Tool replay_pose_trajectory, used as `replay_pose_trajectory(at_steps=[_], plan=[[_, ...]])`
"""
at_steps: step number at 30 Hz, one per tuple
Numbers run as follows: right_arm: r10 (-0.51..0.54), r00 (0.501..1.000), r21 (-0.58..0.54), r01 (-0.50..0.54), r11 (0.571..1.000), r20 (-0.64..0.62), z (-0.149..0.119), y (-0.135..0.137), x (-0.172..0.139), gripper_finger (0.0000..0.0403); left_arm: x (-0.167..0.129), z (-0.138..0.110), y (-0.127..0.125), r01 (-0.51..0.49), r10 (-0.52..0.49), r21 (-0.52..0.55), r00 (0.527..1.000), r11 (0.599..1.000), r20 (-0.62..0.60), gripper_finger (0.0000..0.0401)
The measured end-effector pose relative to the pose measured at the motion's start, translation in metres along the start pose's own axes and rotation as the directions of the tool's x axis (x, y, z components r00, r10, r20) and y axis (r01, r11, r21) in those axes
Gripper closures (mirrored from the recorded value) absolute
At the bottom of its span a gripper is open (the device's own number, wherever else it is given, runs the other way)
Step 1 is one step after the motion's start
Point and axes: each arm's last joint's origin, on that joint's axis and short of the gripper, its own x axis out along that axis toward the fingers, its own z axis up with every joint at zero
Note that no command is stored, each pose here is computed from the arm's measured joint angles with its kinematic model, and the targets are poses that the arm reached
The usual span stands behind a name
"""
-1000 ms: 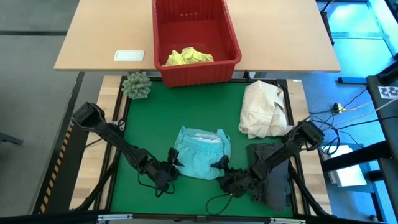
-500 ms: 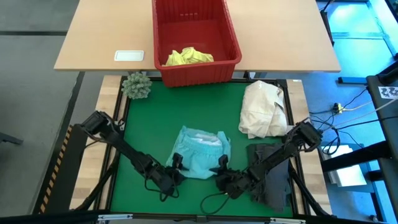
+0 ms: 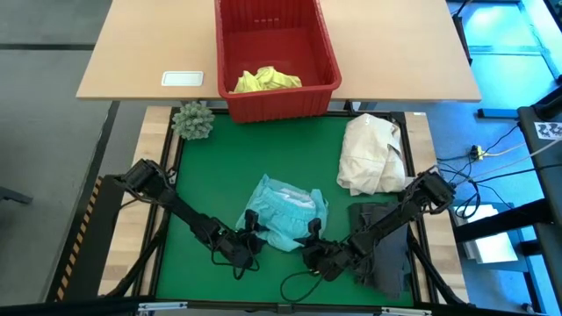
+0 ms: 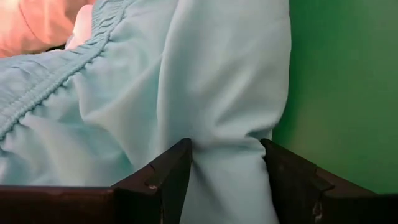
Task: Fold Laundry from Bin
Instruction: Stack the blue short on the gray short
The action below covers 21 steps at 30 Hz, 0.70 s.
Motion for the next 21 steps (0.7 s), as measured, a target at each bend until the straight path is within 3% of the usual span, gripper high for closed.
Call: replay_pose_trajectory(at_steps=[7,13,21], plan=[[0.005,1.000,0.002,-0.005,1.000,-0.009,-0.001,-0.002,0.001,0.0392,-0.010,0.040,-0.008,0.011,-0.012,0.013,0.995,1.000,0.095,0.0216],[0.007,1.000,0.008,-0.007,1.000,-0.005,0.000,-0.002,0.001,0.0392,-0.016,0.069,-0.003,0.001,-0.003,0.033,0.998,0.999,0.069,0.0216],[0.009,1.000,0.020,-0.009,1.000,0.010,0.002,-0.001,0.001,0.0392,-0.012,0.074,0.005,0.011,-0.012,0.036,0.999,0.999,0.037,0.0216]])
